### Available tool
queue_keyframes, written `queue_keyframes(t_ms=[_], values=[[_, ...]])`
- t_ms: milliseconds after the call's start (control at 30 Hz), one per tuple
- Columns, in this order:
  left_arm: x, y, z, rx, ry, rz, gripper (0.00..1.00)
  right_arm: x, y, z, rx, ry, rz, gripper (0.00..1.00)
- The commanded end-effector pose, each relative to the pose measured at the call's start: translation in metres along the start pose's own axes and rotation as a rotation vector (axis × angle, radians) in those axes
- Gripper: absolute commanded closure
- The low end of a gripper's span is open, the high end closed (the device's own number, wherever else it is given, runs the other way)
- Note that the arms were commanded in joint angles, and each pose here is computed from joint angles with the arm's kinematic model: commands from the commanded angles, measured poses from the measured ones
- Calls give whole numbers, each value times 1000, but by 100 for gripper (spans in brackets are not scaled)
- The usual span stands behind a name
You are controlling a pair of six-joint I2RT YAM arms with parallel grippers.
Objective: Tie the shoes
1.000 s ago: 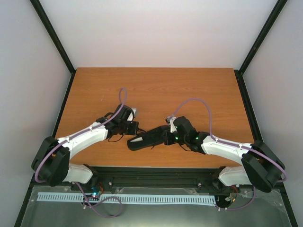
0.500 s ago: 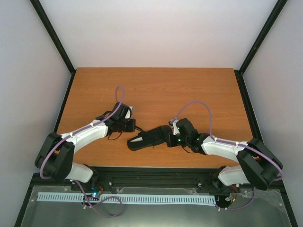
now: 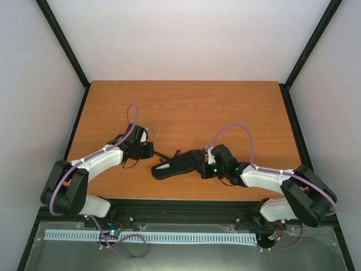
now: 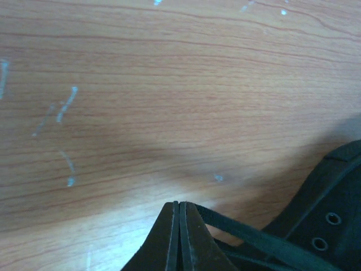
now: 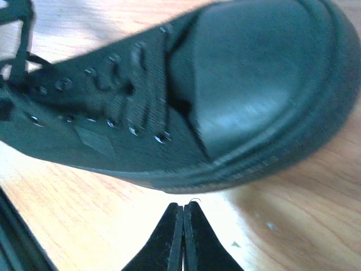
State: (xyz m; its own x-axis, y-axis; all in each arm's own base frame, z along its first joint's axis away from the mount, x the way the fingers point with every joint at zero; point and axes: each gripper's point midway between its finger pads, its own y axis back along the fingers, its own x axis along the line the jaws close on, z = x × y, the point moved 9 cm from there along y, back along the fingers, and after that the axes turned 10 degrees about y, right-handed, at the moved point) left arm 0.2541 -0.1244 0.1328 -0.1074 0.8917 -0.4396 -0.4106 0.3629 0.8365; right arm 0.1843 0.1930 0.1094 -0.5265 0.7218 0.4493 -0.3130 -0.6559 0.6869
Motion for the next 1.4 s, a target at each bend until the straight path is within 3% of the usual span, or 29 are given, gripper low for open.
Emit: queue_keyframes(t_ms=[0,167,367,400,467,500,533,567,633,700,833,1000,1167,1367], values=[[14,4,10,-74,62,32,99,-14,0,-18,49,-51,-61,97],[16,3,8,-71,70,26,99,-17,-1,-23,54,-60,-63,97],[3,11,9,-63,6,-95,99,-10,7,-14,4,-32,-38,97],[2,13,10,-67,-1,-104,96,-9,9,-12,-4,-26,-38,97],[0,19,11,-86,-8,-107,74,-8,12,-10,-15,-19,-38,96],[0,22,12,-99,-10,-106,60,-7,14,-8,-20,-17,-38,90],[-1,25,13,-113,-13,-106,42,-7,15,-8,-24,-13,-38,81],[-1,28,13,-126,-15,-108,31,-6,17,-7,-30,-7,-39,67],[-4,36,15,-157,-22,-119,15,-4,22,-3,-47,7,-42,41],[-8,43,18,-178,-36,-135,2,-3,26,3,-67,25,-56,22],[-14,47,24,-186,-60,-153,0,-1,36,23,-106,72,-88,0],[-25,47,35,-195,-73,-199,0,-6,48,63,-181,104,-149,0],[-24,48,70,-251,-39,-208,0,-44,60,104,-247,58,-227,0],[60,68,121,-420,228,-179,0,-135,124,122,-457,-140,-425,0]])
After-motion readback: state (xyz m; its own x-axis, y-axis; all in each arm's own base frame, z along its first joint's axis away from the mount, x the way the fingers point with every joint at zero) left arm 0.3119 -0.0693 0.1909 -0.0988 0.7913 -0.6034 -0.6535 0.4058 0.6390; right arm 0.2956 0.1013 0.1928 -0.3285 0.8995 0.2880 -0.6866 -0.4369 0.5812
